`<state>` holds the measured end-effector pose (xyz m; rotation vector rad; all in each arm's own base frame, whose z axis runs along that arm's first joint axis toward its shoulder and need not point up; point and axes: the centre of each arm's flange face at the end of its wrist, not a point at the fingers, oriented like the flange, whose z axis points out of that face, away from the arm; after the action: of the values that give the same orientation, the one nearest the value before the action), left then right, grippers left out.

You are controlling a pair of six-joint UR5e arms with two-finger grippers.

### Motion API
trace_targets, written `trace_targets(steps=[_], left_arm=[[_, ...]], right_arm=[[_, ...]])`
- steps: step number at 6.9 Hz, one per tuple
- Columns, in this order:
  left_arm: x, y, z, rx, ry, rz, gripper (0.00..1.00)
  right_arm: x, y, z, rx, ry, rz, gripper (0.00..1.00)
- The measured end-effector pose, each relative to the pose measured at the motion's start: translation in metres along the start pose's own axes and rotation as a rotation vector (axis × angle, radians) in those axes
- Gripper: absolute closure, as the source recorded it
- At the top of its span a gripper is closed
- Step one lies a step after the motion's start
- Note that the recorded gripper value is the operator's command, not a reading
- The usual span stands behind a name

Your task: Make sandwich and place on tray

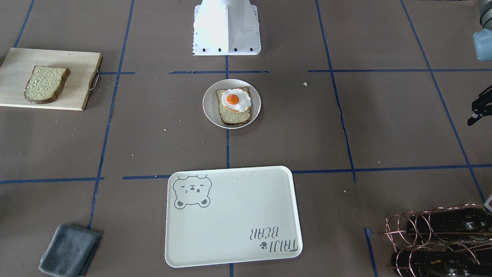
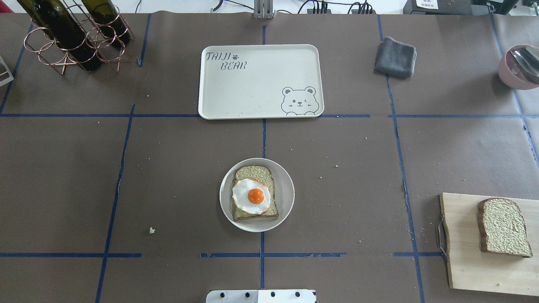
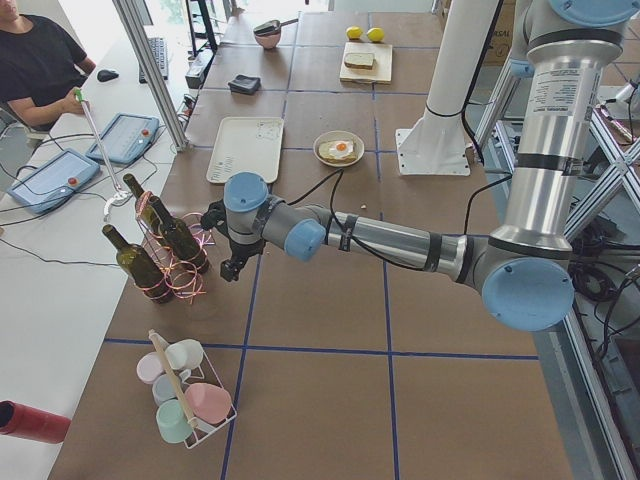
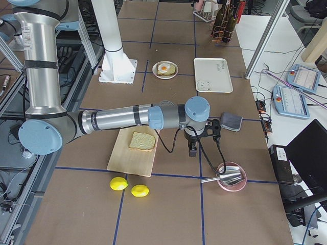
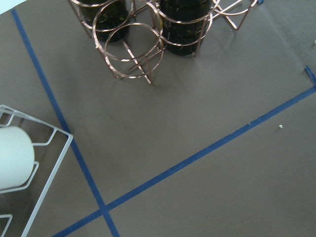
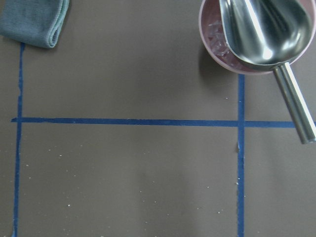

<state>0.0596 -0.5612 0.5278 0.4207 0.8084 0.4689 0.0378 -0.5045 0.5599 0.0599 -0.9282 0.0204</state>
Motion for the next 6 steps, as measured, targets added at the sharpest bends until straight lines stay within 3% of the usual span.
trace_targets(steps=[1,2,4,6], left_arm=[[0.011,-0.010,0.020,-0.021,0.021,-0.005,0.00],[0.024,-0.021,0.030,-0.027,0.035,-0.033,0.00],[0.073,-0.052,0.036,-0.015,0.067,-0.143,0.00],[0.111,-0.067,0.024,0.012,0.093,-0.195,0.00]], right_arm=[[-0.011,0.001,0.005,-0.011,-0.030,-0.005,0.00],[-0.021,0.004,0.013,-0.021,-0.026,-0.014,0.00],[-0.052,0.023,0.042,-0.007,0.054,0.024,0.00],[-0.058,0.088,0.079,0.030,0.051,0.034,0.00]])
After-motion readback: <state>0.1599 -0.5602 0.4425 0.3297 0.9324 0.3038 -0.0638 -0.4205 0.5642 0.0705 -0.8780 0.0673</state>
